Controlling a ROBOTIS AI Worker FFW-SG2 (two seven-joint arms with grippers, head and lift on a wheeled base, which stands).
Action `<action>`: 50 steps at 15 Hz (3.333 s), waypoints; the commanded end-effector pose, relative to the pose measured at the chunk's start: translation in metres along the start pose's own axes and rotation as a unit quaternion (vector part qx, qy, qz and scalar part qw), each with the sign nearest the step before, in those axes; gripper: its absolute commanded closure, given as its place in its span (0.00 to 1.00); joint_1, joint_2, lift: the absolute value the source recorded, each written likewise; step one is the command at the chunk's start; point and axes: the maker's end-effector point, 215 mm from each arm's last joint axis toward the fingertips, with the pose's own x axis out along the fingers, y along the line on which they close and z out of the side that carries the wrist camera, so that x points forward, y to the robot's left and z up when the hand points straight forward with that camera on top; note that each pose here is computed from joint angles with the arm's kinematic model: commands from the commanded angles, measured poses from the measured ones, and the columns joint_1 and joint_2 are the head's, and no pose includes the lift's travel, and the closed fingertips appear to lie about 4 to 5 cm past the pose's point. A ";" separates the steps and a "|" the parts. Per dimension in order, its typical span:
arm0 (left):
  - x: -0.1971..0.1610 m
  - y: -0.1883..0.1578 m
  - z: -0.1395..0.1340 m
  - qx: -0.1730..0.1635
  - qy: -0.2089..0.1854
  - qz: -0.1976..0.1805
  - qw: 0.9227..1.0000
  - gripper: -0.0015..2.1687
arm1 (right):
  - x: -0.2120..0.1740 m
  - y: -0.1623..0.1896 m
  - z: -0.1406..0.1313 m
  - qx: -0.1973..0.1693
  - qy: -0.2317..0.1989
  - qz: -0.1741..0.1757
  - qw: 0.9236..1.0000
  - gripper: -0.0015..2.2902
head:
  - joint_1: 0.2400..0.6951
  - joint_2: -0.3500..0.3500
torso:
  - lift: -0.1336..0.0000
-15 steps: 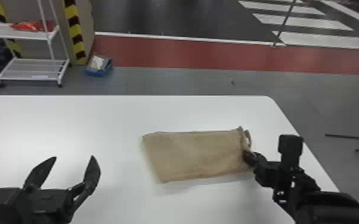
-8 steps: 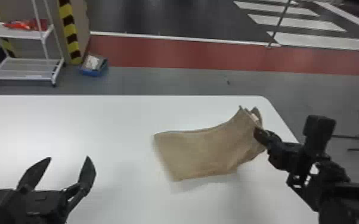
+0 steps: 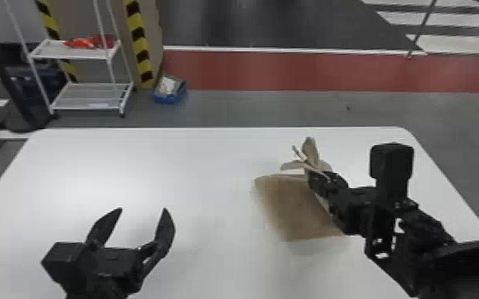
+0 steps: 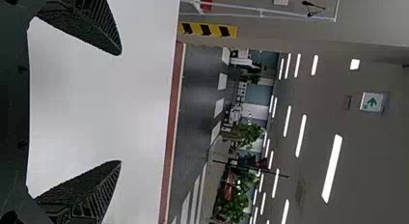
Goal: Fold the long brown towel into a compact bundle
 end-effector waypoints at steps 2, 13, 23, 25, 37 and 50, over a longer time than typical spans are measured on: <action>-0.001 0.006 -0.007 0.000 0.007 0.004 1.000 0.03 | 0.006 0.027 -0.043 -0.007 0.069 0.018 0.997 0.35 | 1.00 0.55 | 0.11; -0.001 0.005 -0.011 -0.004 0.011 0.002 1.000 0.03 | 0.020 0.031 0.000 0.013 -0.032 0.030 0.999 0.42 | 1.00 0.62 | 0.11; 0.003 0.006 -0.012 -0.001 0.011 -0.001 1.000 0.03 | 0.076 0.046 -0.075 -0.040 0.065 0.026 0.997 0.74 | 1.00 0.61 | 0.11; 0.002 0.006 -0.012 -0.005 0.010 -0.001 1.000 0.03 | 0.073 0.076 -0.075 -0.055 0.055 0.059 0.995 0.74 | 1.00 0.63 | 0.11; 0.003 0.007 -0.012 -0.003 0.011 -0.002 1.000 0.04 | -0.044 0.097 -0.071 -0.051 -0.003 0.108 0.993 0.74 | 1.00 0.76 | 0.11; 0.003 0.011 -0.017 -0.004 0.015 0.001 1.000 0.04 | 0.034 -0.005 -0.103 -0.024 0.129 0.033 0.991 0.74 | 1.00 0.53 | 0.11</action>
